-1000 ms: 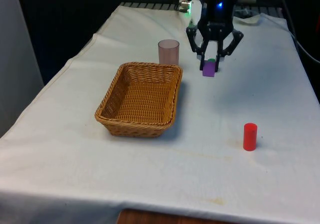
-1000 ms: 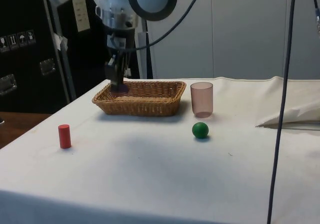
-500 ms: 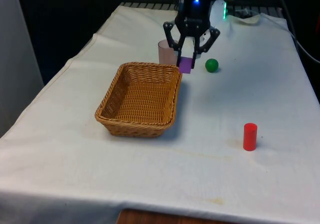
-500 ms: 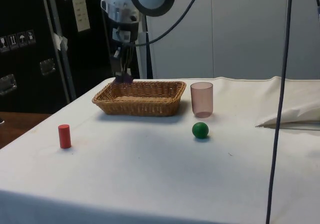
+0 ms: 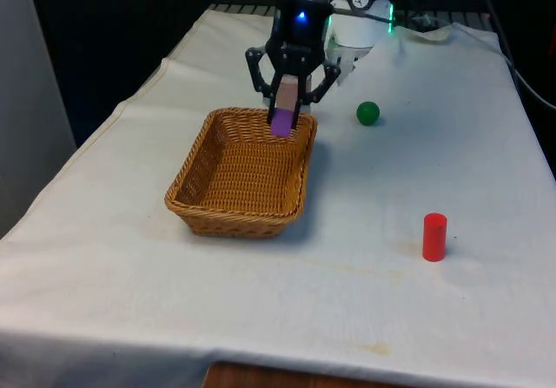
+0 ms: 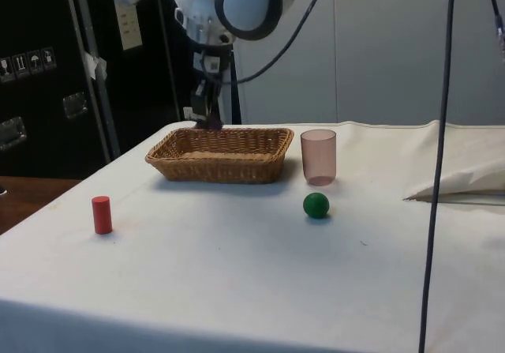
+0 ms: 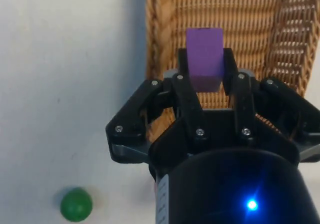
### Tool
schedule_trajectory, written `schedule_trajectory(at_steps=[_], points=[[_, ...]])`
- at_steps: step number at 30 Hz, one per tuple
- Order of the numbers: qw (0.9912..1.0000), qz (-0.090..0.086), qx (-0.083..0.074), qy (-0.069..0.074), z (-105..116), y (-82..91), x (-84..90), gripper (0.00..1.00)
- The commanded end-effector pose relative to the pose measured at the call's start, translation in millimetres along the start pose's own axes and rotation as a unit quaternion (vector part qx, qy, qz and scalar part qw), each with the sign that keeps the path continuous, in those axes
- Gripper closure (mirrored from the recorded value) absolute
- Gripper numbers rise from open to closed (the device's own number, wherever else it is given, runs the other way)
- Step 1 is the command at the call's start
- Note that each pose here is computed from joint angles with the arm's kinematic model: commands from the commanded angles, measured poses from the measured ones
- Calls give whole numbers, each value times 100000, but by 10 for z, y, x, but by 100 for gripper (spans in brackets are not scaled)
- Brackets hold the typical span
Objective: Pick up the triangular block and place it into the basket.
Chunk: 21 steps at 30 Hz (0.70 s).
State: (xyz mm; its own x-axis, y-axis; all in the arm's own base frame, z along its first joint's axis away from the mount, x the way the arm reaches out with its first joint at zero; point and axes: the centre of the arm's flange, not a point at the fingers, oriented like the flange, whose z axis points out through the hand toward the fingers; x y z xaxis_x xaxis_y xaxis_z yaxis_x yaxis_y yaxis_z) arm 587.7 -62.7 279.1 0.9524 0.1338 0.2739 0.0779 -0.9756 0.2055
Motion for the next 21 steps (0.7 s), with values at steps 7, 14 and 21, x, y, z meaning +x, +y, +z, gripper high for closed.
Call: schedule_trajectory(at_steps=[7,14,21], points=[[99995,-112,-737,664,184,182,-90,67],[99983,-106,-1658,802,426,289,-200,67],[99983,275,-1602,889,605,319,-276,67]])
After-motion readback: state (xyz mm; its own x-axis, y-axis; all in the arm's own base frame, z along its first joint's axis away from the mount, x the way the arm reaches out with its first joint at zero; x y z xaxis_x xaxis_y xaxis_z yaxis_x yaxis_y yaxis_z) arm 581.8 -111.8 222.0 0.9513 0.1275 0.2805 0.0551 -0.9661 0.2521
